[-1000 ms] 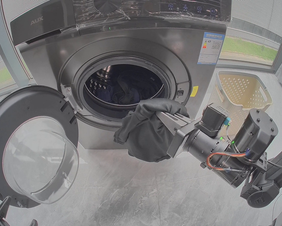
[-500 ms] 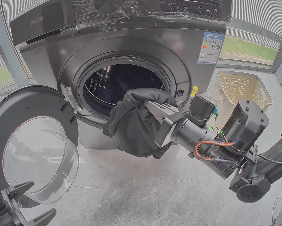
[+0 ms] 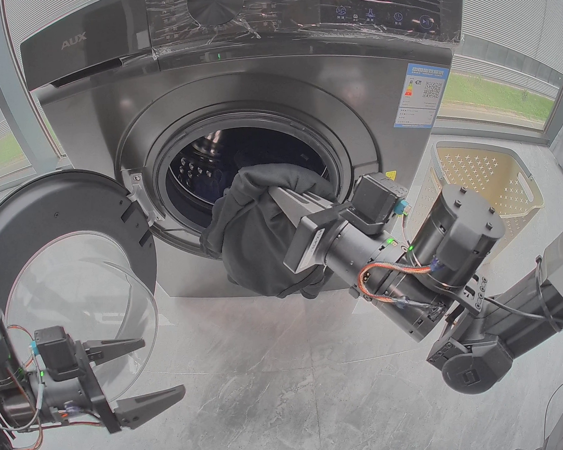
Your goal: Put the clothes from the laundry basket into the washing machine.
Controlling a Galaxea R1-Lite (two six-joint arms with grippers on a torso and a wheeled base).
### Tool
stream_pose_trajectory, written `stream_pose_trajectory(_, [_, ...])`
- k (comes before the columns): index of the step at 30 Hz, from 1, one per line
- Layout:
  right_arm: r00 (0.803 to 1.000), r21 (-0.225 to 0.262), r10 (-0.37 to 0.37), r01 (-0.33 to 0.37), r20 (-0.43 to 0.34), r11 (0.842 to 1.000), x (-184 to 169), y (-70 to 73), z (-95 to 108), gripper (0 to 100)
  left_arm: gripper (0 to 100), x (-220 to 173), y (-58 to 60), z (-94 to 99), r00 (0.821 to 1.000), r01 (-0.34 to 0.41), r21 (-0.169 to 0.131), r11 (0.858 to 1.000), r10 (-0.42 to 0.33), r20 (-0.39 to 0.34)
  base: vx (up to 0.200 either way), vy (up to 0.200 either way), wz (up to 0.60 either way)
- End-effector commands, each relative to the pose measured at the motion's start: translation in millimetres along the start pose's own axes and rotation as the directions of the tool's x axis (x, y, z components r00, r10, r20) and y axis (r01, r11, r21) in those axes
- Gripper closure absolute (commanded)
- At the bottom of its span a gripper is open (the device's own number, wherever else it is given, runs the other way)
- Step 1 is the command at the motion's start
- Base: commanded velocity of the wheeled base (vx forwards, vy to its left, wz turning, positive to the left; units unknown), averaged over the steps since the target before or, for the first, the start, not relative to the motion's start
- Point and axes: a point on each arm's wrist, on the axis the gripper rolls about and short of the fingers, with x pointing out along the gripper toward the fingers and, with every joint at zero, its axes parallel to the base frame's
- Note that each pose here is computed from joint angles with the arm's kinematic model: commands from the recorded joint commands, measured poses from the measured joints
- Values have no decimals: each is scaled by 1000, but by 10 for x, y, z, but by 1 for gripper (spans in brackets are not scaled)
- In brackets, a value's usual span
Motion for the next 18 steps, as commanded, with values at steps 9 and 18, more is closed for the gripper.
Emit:
stream_pose_trajectory(9, [1000,3,-1,1,18,1000,86,20,-26,100,0,1058,211,42,999,30,-127,991,-33,-21,0,0,0])
stream_pose_trajectory(18, [1000,6,6,-6,19,1000,82,48,-22,100,0,1327,314,31,999,28,-159,987,-35,-42,0,0,0])
